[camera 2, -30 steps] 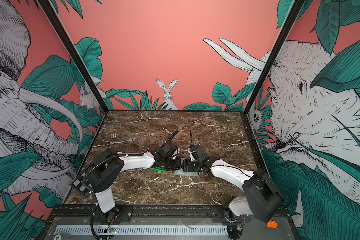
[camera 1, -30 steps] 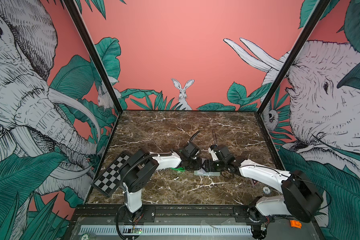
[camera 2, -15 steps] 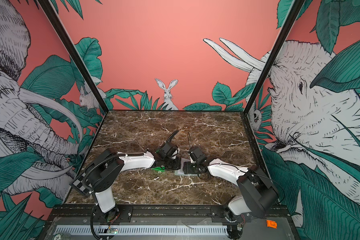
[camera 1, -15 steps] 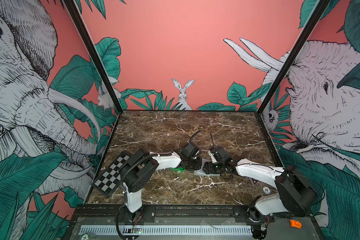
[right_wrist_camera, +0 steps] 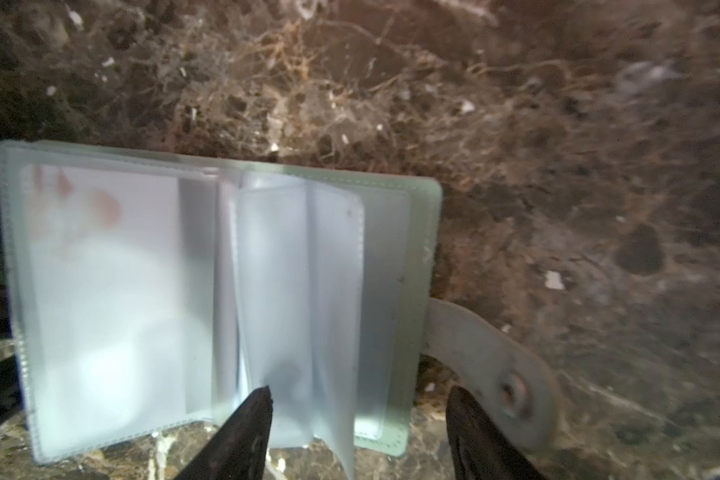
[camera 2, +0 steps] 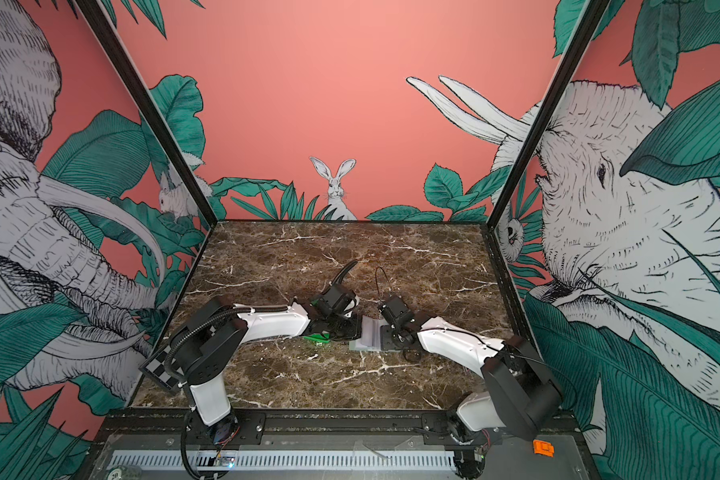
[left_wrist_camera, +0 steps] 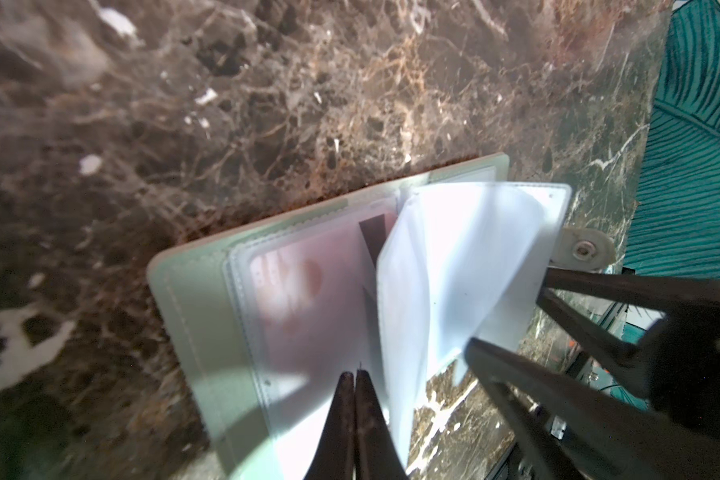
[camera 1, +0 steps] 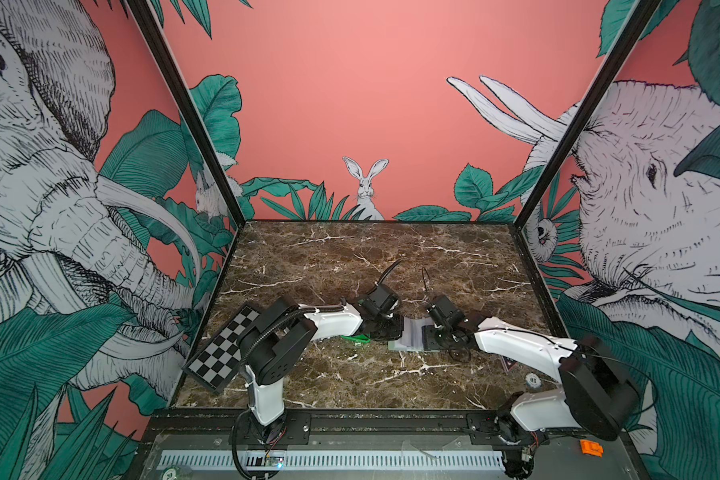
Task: Put the credit cards into the card holder
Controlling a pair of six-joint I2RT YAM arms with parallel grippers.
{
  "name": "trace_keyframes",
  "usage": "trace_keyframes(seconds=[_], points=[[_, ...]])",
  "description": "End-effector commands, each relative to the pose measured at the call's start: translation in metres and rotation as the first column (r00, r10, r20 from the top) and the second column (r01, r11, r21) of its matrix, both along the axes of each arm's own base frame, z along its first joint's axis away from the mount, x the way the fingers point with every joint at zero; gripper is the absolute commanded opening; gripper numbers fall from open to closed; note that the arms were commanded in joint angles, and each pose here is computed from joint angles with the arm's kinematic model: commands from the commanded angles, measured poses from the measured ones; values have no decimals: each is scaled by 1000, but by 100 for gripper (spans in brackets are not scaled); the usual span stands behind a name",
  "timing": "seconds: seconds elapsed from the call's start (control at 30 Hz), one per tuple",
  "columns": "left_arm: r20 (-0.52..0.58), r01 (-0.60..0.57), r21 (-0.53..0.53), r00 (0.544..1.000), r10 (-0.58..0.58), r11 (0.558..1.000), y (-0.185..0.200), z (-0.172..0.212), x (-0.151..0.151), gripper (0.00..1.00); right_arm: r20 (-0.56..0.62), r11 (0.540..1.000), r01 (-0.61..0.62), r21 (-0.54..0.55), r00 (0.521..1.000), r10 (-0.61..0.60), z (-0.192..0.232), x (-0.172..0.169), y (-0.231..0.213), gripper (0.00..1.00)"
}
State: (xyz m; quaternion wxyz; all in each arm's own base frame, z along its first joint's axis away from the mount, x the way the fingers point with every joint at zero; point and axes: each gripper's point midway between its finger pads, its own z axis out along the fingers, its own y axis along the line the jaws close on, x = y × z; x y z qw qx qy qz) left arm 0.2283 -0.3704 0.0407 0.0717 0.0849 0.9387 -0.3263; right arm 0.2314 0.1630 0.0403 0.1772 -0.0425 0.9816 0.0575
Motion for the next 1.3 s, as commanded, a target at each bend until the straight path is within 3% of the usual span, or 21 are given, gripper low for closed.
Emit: trace_keyframes(seconds=[0.0, 0.13, 0.5, 0.7, 0.8, 0.93, 1.13, 1.27], points=[[38, 0, -19, 999, 0, 1000, 5, 23, 2, 6, 49, 997, 53, -63, 998, -49, 16, 3, -19, 65], [59, -5, 5, 998, 5, 1000, 15, 31, 3, 7, 73, 998, 56, -37, 996, -53, 28, 1, -21, 65], [142, -30, 27, 990, 26, 999, 57, 66, 6, 11, 150, 984, -62, 169, 988, 36, 72, -5, 8, 65], [166, -31, 2, 986, 31, 1000, 74, 77, 5, 12, 127, 959, -117, 259, 988, 86, 75, -5, 33, 56], [162, -7, -30, 987, 12, 1000, 70, 79, 1, 12, 71, 965, -89, 248, 995, 74, 63, -3, 37, 48], [150, 5, -47, 989, 2, 999, 68, 76, -3, 13, 26, 988, -8, 155, 1000, 4, 39, 3, 23, 38], [150, -3, -46, 989, 10, 999, 71, 72, -5, 12, -33, 994, 25, 104, 999, -21, 18, 1, 14, 37], [150, -12, -55, 989, 20, 998, 69, 72, -3, 12, -42, 989, 41, 144, 998, -35, 13, 1, 13, 41]])
